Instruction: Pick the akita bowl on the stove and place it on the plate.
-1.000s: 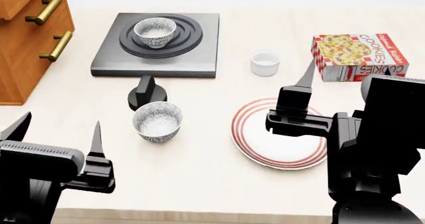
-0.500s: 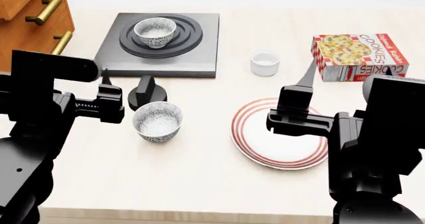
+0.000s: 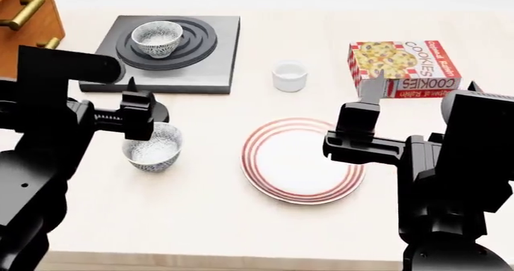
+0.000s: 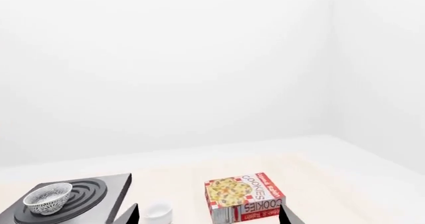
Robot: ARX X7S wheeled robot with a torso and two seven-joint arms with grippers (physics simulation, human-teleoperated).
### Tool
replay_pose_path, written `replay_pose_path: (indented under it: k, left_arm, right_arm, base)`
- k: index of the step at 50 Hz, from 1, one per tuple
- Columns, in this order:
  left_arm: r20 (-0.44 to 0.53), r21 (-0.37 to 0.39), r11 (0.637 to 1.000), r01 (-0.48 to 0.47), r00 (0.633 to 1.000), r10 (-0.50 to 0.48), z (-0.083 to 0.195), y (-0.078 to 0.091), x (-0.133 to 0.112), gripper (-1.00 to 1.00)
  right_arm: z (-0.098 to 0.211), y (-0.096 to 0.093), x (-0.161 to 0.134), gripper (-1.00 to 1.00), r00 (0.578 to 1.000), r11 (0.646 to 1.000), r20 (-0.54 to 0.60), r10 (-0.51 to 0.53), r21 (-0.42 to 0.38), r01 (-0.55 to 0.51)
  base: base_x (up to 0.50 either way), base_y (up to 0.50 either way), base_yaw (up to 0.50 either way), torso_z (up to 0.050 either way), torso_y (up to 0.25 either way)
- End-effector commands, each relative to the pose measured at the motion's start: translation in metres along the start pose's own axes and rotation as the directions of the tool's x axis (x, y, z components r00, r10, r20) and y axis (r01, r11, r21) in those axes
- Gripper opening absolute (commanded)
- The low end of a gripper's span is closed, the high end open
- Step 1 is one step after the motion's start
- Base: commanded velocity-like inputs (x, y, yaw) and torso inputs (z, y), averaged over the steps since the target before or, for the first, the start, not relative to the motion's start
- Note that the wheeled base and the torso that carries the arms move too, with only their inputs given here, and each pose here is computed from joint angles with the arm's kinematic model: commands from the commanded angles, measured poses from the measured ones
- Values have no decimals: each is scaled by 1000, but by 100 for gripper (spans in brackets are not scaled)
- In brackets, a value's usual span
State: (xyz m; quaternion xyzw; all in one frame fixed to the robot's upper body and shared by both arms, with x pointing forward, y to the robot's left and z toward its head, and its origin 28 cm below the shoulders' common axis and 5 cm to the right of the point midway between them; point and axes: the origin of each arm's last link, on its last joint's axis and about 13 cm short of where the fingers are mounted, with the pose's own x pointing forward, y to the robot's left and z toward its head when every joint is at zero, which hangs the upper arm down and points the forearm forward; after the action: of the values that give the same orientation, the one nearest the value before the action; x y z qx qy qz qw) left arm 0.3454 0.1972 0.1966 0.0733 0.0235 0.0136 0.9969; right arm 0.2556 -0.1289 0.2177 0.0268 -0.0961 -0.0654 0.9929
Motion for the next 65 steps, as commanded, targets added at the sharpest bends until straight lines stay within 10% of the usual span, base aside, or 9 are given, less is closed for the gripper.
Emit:
replay_pose_path:
  k: [1, 65]
  left_arm:
    - [3, -12, 1000, 3, 1000, -3, 7, 0, -1, 100]
    - [7, 9, 1000, 4, 1000, -4, 7, 2, 1, 100]
  right_arm:
    - [0, -1, 0, 100, 1000, 1000, 1, -9, 16, 9]
    - [0, -1, 0, 100, 1000, 1000, 4, 3, 3, -3]
  base:
    - [0, -277, 0, 0, 0]
    - [74, -112, 0, 0, 0]
